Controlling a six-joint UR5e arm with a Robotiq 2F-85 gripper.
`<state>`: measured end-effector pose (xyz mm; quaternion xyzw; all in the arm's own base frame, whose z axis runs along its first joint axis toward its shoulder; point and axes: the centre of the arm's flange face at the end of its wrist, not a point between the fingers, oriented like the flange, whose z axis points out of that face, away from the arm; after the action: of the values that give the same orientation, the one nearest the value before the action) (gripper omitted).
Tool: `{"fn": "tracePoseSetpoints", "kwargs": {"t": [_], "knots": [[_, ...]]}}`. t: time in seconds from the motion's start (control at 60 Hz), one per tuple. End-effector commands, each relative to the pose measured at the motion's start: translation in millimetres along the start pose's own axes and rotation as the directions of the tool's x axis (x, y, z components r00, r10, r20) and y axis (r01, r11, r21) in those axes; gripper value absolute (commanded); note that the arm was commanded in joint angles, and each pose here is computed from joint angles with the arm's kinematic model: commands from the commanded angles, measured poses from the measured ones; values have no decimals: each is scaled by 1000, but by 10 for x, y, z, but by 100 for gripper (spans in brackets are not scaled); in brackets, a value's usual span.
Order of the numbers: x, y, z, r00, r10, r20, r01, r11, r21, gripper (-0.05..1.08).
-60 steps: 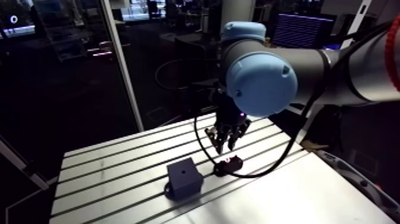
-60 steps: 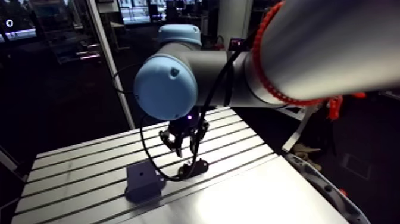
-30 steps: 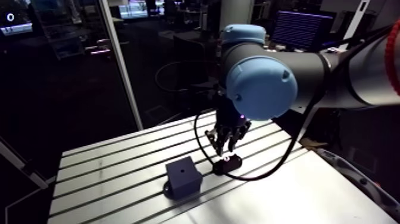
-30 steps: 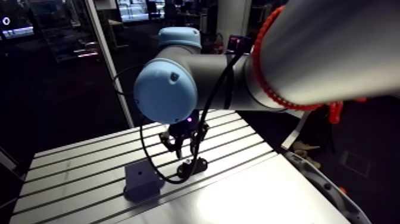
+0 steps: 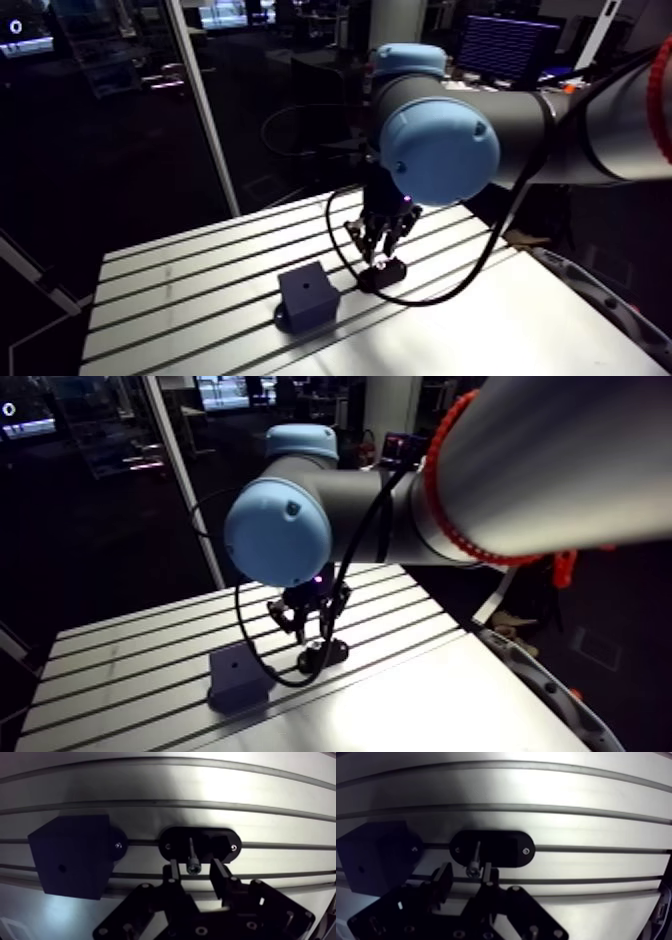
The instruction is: Pick up the M10 bolt and insert it into the hole until fully seated.
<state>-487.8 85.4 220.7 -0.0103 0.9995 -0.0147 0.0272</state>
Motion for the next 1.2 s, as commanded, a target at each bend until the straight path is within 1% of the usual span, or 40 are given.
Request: {"fn": "tracePoseSetpoints", "kwargs": {"t": [0.017, 0.033, 0.067, 0.15, 0.433, 0.683, 0.883, 1.133, 1.2], "knots": [[7, 4, 17, 1000, -4, -20, 4, 1000, -10, 55], [7, 4, 17, 1000, -4, -20, 4, 1000, -10, 55], [11, 16, 20, 1000, -5, -30, 4, 1000, -19, 55], [16, 13, 24, 999, -7, -32, 6, 1000, -21, 55], [10, 10, 51, 1000, -6, -26, 6, 1000, -19, 55], [-35, -12, 127, 1000, -5, -10, 5, 1000, -10, 55], [-32, -10, 123, 1000, -3, -11, 3, 1000, -11, 55], [-33, -4, 157, 1000, 1, -5, -1, 1000, -6, 55], [-29, -1, 151, 1000, 1, -6, -2, 1000, -8, 55]]}}
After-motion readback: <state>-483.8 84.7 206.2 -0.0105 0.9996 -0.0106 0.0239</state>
